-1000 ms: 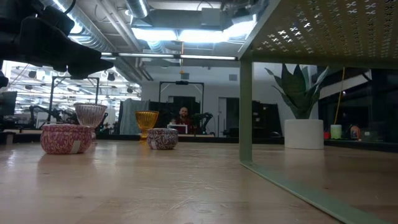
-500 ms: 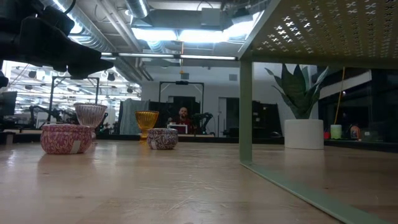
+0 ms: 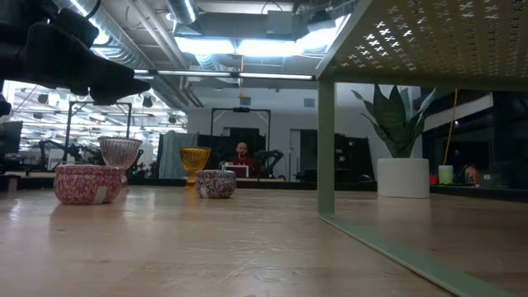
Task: Pick & Place candle stick holders
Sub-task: Put the dark blue scented candle on the shelf
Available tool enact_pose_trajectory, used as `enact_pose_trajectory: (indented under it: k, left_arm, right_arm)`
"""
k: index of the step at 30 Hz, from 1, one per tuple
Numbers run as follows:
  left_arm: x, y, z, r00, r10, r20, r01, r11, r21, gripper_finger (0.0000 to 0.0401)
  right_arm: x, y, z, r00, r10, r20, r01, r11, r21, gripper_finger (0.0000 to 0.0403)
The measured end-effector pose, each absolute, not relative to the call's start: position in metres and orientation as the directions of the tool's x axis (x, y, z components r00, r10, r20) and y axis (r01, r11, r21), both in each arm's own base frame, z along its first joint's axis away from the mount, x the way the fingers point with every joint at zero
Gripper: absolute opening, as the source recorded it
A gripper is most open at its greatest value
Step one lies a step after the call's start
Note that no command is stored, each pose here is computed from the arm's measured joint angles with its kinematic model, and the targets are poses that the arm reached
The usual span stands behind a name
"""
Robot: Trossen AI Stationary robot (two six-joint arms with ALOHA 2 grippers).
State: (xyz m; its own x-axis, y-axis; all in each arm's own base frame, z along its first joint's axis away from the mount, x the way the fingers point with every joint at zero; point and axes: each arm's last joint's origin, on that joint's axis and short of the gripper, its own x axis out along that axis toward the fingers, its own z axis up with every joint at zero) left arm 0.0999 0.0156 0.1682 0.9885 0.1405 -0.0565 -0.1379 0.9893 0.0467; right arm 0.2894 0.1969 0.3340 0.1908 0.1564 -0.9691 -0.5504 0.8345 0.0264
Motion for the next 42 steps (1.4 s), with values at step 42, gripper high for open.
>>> enact_pose_trajectory:
  k: [42]
  left_arm:
    - [0.100,0.016,0.168,0.988,0.141,-0.057,-0.138,0.989,0.047,0.0334]
  right_arm:
    - [0.281,0.241,0.302,0.074,0.152,-0.986,-0.616,0.784,0.074,0.0369]
